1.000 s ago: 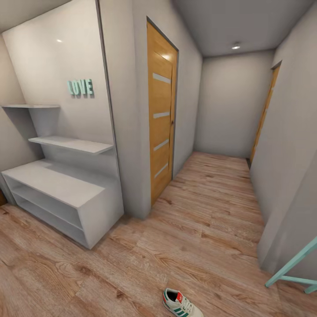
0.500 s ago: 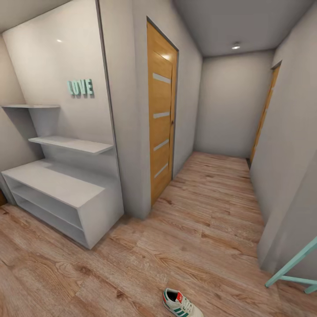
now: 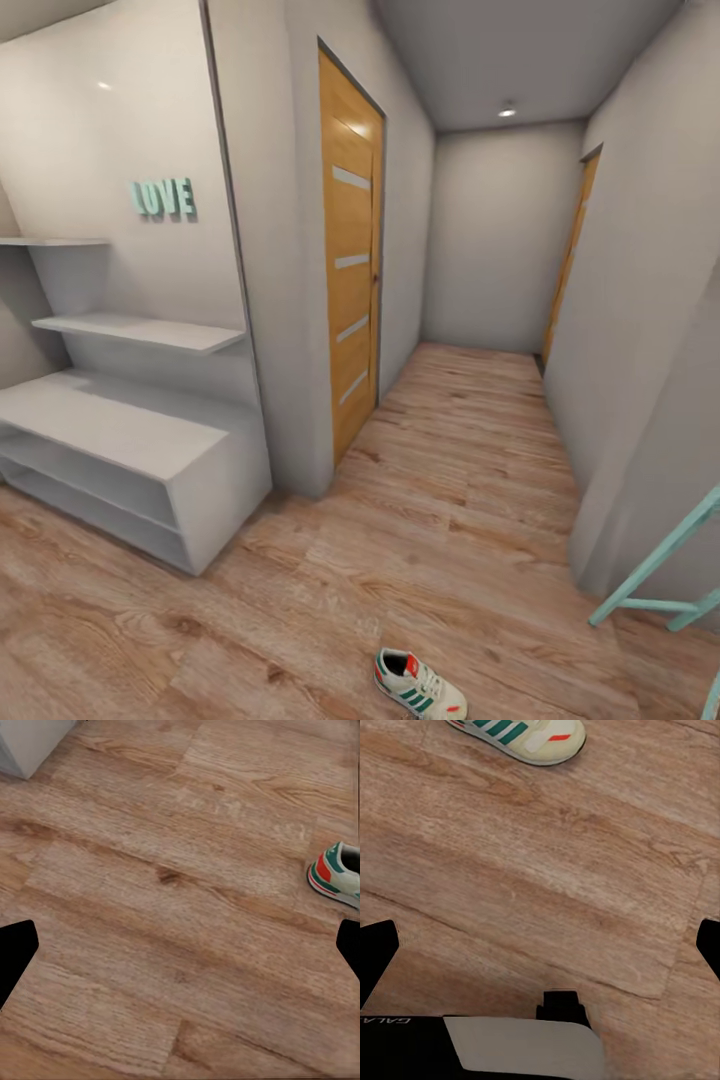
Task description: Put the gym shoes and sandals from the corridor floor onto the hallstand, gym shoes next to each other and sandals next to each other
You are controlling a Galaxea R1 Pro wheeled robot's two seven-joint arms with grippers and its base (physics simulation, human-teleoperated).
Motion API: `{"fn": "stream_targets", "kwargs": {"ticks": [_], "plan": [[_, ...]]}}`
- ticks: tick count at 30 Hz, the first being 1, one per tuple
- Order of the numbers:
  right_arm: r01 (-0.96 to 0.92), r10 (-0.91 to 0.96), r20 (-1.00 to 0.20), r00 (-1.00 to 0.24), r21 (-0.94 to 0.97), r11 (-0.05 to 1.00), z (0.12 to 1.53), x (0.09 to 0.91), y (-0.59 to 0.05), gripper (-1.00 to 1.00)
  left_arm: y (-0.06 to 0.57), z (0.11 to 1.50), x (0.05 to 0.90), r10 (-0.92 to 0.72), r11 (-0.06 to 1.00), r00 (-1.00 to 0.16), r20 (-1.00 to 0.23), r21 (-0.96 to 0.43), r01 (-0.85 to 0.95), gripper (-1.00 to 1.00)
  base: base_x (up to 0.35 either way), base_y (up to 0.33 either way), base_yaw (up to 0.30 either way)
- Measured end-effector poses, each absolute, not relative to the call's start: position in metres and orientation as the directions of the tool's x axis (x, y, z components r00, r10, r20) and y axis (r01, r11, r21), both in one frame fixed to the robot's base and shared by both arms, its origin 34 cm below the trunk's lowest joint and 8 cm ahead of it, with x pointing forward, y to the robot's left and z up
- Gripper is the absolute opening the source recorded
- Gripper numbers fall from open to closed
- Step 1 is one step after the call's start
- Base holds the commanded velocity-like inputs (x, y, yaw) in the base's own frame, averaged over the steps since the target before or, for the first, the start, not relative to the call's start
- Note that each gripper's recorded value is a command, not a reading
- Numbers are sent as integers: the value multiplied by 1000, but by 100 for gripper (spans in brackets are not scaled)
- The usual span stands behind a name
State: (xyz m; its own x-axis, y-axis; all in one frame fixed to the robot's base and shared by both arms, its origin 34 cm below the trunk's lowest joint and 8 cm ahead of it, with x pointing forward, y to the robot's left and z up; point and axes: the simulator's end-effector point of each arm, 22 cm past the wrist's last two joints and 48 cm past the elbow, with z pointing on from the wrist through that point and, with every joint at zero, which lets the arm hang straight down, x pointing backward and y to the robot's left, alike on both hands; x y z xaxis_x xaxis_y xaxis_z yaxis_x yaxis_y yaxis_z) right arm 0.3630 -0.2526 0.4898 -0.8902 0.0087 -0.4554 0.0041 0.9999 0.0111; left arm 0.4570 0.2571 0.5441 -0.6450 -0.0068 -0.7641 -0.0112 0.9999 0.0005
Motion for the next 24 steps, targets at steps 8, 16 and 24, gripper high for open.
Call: {"fn": "stream_targets", "kwargs": {"ticks": [8,16,24], "plan": [[6,9,-457,-889,8,1000,490,364,-256,100,257,544,457,-7,1000,-645,-764,1,-11,100,-78,305,-297],[7,9,-457,-889,7,1000,490,364,-257,100,257,544,457,-7,1000,-645,-764,1,-11,100,-10,307,-300],[7,8,-458,-889,6,1000,491,364,-257,100,257,544,457,-7,1000,-645,-764,1,-11,100,-1,306,-300]]}}
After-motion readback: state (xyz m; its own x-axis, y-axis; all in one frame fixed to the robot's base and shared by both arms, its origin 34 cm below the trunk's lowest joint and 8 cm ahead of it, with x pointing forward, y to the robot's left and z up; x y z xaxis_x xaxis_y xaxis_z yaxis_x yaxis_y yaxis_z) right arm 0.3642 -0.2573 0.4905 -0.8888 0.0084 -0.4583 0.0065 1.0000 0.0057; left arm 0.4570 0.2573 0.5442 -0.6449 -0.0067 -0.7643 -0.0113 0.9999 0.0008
